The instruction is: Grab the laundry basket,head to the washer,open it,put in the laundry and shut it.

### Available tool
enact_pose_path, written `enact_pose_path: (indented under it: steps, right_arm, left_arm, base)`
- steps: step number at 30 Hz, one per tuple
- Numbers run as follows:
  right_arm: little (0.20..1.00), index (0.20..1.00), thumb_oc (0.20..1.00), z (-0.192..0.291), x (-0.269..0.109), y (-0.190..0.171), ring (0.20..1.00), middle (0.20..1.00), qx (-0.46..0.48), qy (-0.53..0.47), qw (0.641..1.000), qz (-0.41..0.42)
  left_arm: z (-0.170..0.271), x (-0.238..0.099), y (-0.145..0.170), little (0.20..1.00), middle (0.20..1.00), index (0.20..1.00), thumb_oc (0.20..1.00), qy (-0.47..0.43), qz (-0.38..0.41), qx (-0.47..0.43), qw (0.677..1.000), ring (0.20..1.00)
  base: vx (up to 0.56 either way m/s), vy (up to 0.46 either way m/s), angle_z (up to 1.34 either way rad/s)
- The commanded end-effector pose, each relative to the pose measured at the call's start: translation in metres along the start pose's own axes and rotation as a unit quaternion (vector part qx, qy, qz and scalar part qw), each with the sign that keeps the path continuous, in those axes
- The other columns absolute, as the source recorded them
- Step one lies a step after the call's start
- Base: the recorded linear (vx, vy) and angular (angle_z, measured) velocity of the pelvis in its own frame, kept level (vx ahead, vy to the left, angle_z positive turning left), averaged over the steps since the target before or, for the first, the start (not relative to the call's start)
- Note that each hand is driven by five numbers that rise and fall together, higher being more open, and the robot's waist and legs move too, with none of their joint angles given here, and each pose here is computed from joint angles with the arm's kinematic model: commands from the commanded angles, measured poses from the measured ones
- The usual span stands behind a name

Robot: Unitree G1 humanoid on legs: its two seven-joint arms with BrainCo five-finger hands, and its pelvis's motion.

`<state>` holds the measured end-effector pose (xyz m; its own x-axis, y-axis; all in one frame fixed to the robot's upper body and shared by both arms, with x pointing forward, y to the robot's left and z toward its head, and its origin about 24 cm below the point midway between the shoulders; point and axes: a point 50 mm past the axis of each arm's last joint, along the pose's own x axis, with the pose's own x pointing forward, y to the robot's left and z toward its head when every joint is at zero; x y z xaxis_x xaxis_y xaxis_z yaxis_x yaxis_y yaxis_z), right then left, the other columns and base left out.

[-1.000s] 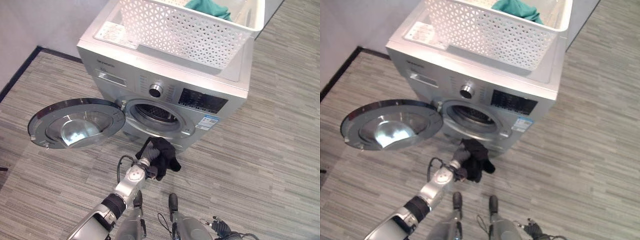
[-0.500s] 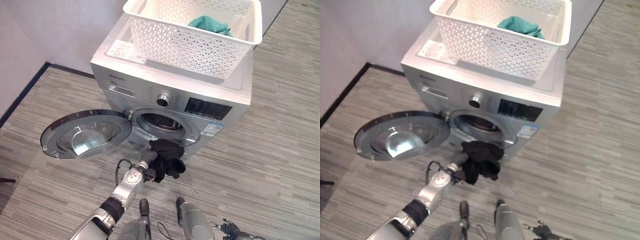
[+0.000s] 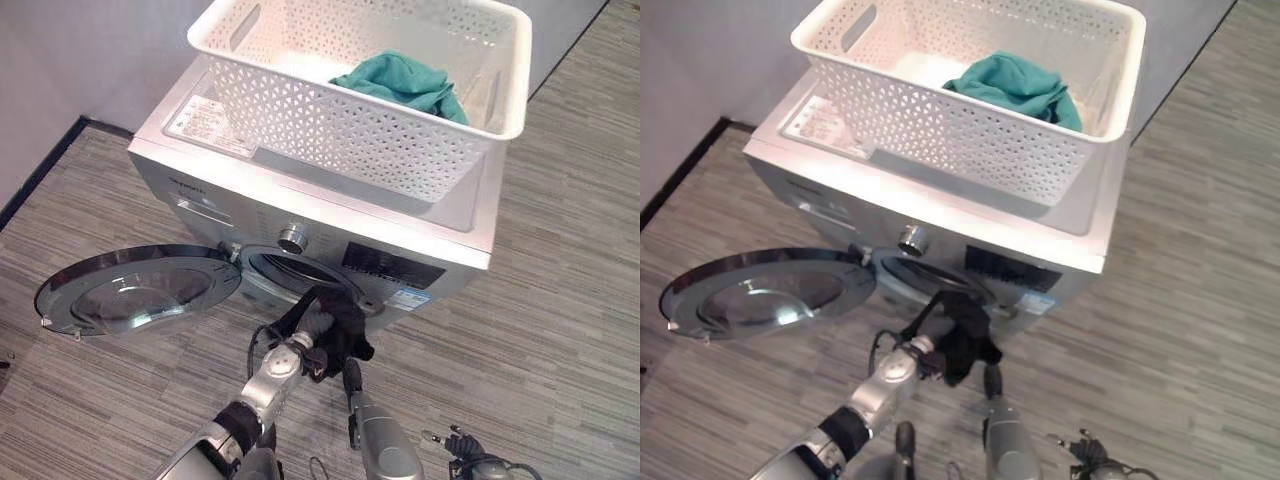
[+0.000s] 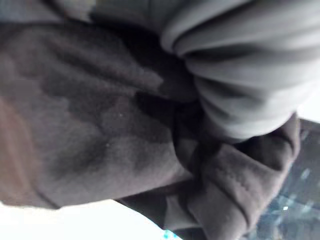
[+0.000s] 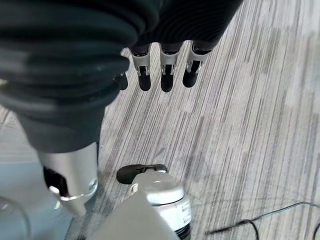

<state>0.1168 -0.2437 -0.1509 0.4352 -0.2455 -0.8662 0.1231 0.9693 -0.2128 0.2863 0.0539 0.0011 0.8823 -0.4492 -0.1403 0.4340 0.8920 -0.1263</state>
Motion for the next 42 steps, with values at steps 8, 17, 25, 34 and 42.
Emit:
enact_pose_path:
  steps: [8, 17, 25, 34, 42]
  right_arm:
    - [1.0, 1.0, 1.0, -0.005, -0.001, 0.013, 1.0, 1.0, -0.029, 0.0, 0.999, 0.013]
    - [1.0, 1.0, 1.0, 0.032, 0.002, 0.025, 1.0, 1.0, -0.028, -0.059, 0.998, 0.022]
    - [1.0, 1.0, 1.0, 0.099, -0.01, 0.052, 1.0, 1.0, -0.061, -0.205, 0.975, 0.055]
    - [1.0, 1.0, 1.0, 0.093, -0.009, 0.061, 1.0, 1.0, -0.072, -0.196, 0.976, 0.06]
    - [1.0, 1.0, 1.0, 0.081, -0.004, 0.055, 1.0, 1.0, -0.083, -0.163, 0.982, 0.046]
  left_arm:
    - [0.026, 0.003, -0.006, 0.2, 0.2, 0.2, 0.2, -0.068, -0.014, -0.01, 0.998, 0.2]
    - [0.04, 0.013, -0.007, 0.2, 0.2, 0.2, 0.2, -0.084, -0.003, -0.02, 0.996, 0.2]
    - [0.1, 0.034, 0.003, 0.2, 0.2, 0.2, 0.2, -0.178, 0.05, -0.018, 0.983, 0.2]
    - [0.159, 0.045, 0.016, 0.2, 0.2, 0.2, 0.2, -0.261, 0.106, -0.017, 0.959, 0.2]
    - [0.165, 0.07, -0.008, 0.2, 0.2, 0.2, 0.2, -0.222, 0.113, -0.092, 0.964, 0.2]
  base:
    - [-0.02, -0.064, 0.03]
    - [-0.09, -0.027, 0.06]
    - [-0.11, -0.065, 0.15]
    - [-0.07, -0.049, 0.04]
    - [0.01, -0.029, 0.01]
